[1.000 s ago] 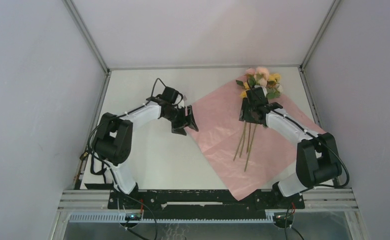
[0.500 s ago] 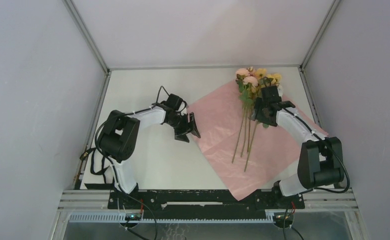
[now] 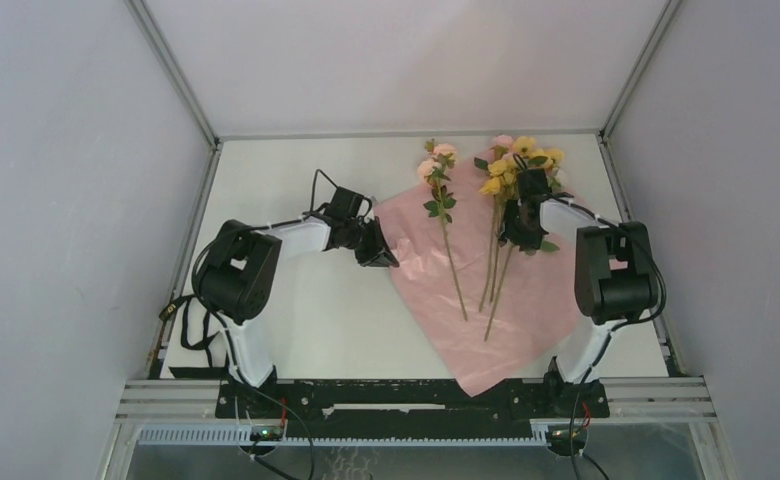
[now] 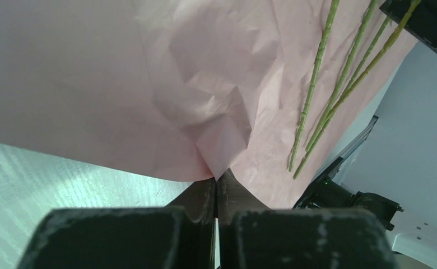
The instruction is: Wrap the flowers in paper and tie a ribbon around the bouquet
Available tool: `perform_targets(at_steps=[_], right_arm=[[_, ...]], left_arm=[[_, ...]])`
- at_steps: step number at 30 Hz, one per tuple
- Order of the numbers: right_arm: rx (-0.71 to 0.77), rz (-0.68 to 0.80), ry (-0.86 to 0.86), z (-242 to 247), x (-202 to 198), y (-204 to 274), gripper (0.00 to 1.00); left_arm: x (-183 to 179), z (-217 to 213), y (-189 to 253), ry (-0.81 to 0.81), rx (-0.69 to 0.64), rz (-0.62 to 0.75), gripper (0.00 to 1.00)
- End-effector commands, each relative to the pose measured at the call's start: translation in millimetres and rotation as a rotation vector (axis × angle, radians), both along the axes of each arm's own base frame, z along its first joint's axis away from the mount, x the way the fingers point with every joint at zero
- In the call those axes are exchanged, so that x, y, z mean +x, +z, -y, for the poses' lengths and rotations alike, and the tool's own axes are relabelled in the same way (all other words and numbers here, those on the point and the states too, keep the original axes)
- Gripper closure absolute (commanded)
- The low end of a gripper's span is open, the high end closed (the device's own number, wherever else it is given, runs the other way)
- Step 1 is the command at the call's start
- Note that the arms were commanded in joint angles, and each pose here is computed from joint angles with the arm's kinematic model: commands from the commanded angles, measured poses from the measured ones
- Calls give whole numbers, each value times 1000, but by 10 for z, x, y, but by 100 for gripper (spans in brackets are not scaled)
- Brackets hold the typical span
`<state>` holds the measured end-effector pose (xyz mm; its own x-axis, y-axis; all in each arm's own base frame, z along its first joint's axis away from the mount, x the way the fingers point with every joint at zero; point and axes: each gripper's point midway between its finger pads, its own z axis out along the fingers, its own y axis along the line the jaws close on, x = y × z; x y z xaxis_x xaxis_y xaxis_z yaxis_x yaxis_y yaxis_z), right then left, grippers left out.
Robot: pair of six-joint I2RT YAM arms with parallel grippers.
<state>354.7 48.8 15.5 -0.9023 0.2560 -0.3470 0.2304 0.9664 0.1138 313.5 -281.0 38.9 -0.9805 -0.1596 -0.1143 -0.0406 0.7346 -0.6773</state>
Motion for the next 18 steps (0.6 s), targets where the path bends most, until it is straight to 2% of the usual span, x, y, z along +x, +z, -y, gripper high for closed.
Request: perform_targets(at_steps=[1,5,14,18], right_arm=[[-31,50,123,-270,263,1,44],[-121,23,274,-664,287,-37,49],[-83,46,592,-2022,198,64,51],[-152,69,625,-2169,150,262,51]], left_arm=[[119,-112,286,23,-59,81,100],[43,-463,214,53,-4,53,100],[-552,-1273,-170,60,206,-78,100],[-570,-1482,-105,71,249,-104,100]])
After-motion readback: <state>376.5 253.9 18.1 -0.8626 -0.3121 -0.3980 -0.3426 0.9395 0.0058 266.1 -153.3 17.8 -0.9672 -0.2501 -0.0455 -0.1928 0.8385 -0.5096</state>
